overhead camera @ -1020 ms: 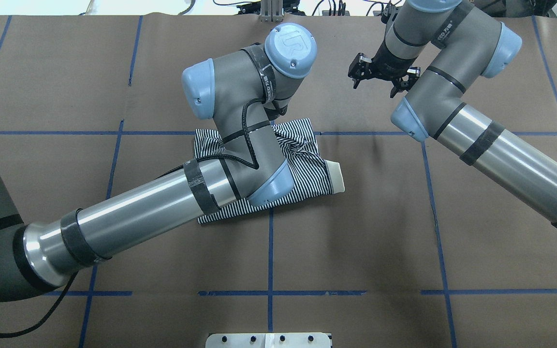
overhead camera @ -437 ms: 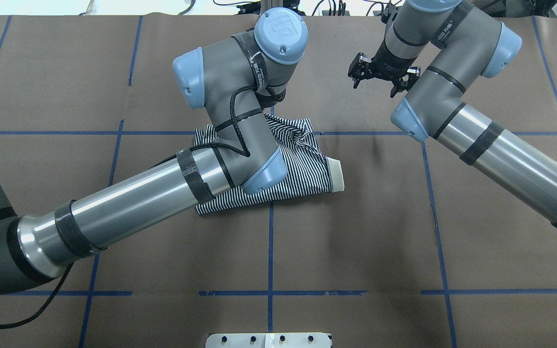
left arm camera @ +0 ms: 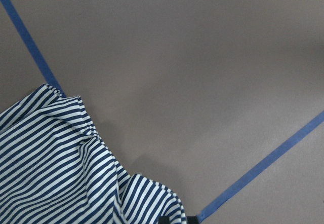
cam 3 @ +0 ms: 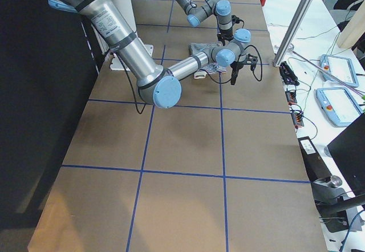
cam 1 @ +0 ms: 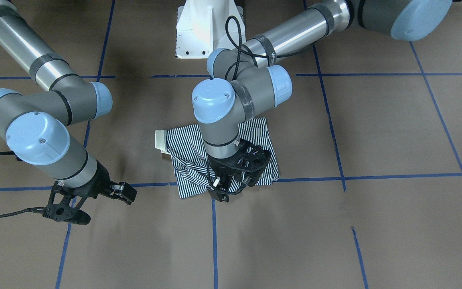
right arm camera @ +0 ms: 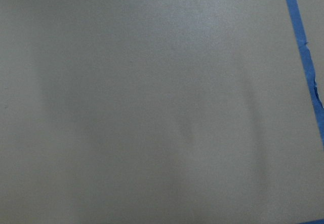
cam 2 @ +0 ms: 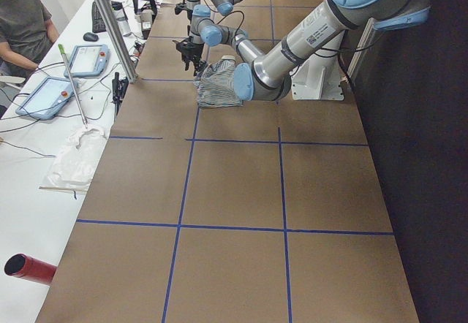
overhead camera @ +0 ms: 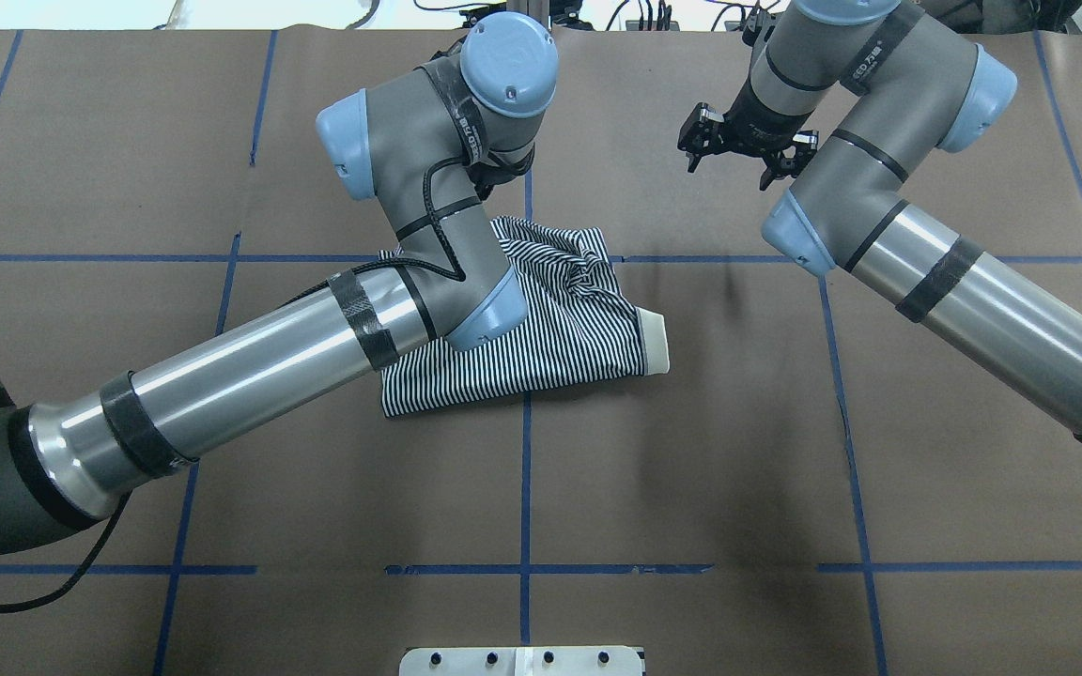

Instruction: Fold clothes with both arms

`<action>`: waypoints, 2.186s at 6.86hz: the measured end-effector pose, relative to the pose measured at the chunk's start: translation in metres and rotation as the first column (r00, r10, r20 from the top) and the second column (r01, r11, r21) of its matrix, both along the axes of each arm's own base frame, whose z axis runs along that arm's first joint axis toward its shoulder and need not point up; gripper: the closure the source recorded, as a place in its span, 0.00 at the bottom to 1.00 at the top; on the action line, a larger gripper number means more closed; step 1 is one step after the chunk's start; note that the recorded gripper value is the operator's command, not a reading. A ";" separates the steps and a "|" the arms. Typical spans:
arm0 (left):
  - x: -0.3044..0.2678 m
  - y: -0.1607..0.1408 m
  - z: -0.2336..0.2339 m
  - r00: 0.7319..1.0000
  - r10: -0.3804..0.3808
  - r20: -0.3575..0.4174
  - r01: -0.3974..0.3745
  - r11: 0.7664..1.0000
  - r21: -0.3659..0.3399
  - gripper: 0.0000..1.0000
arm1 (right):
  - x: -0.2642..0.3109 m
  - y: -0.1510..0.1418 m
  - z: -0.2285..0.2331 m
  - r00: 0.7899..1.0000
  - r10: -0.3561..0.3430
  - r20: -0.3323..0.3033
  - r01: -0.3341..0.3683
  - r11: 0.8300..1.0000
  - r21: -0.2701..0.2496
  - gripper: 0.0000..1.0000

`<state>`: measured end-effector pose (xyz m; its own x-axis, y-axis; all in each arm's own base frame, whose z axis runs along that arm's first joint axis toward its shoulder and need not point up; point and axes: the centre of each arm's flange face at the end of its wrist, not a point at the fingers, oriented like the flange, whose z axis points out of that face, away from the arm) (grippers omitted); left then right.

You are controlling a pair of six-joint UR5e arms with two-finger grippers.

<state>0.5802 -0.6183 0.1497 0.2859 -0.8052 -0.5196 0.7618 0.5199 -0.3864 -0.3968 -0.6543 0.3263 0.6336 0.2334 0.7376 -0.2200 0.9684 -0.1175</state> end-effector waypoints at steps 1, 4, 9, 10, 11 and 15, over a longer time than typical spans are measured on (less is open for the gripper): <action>-0.009 0.004 0.010 0.999 0.023 0.029 -0.023 1.000 0.004 0.00 | 0.005 0.007 -0.005 1.000 0.003 0.010 -0.003 1.000 0.009 0.00; -0.092 0.039 0.063 0.986 0.135 0.101 -0.145 0.985 0.096 0.00 | -0.032 0.060 -0.062 0.999 -0.023 -0.029 0.025 0.997 0.068 0.00; -0.169 0.067 0.096 0.974 0.186 0.128 -0.209 0.960 0.189 0.00 | -0.168 0.117 -0.117 0.954 -0.098 -0.285 0.154 0.971 0.180 0.00; -0.173 0.067 0.095 0.975 0.185 0.126 -0.207 0.959 0.195 0.00 | -0.182 0.110 -0.114 0.939 -0.114 -0.324 0.183 0.965 0.189 0.00; -0.175 0.067 0.096 0.975 0.183 0.127 -0.206 0.959 0.194 0.00 | -0.190 0.105 -0.112 0.930 -0.127 -0.345 0.203 0.960 0.194 0.00; -0.184 0.065 0.101 0.976 0.175 0.130 -0.198 0.962 0.189 0.00 | -0.202 0.065 -0.078 0.908 -0.129 -0.399 0.235 0.944 0.230 0.00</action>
<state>0.3961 -0.5537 0.2511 0.4864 -0.6148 -0.6208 0.6761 0.7149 -0.1782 -0.5991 -0.5896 0.2485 0.8864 -0.0843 0.4552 -0.0128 0.9785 0.2061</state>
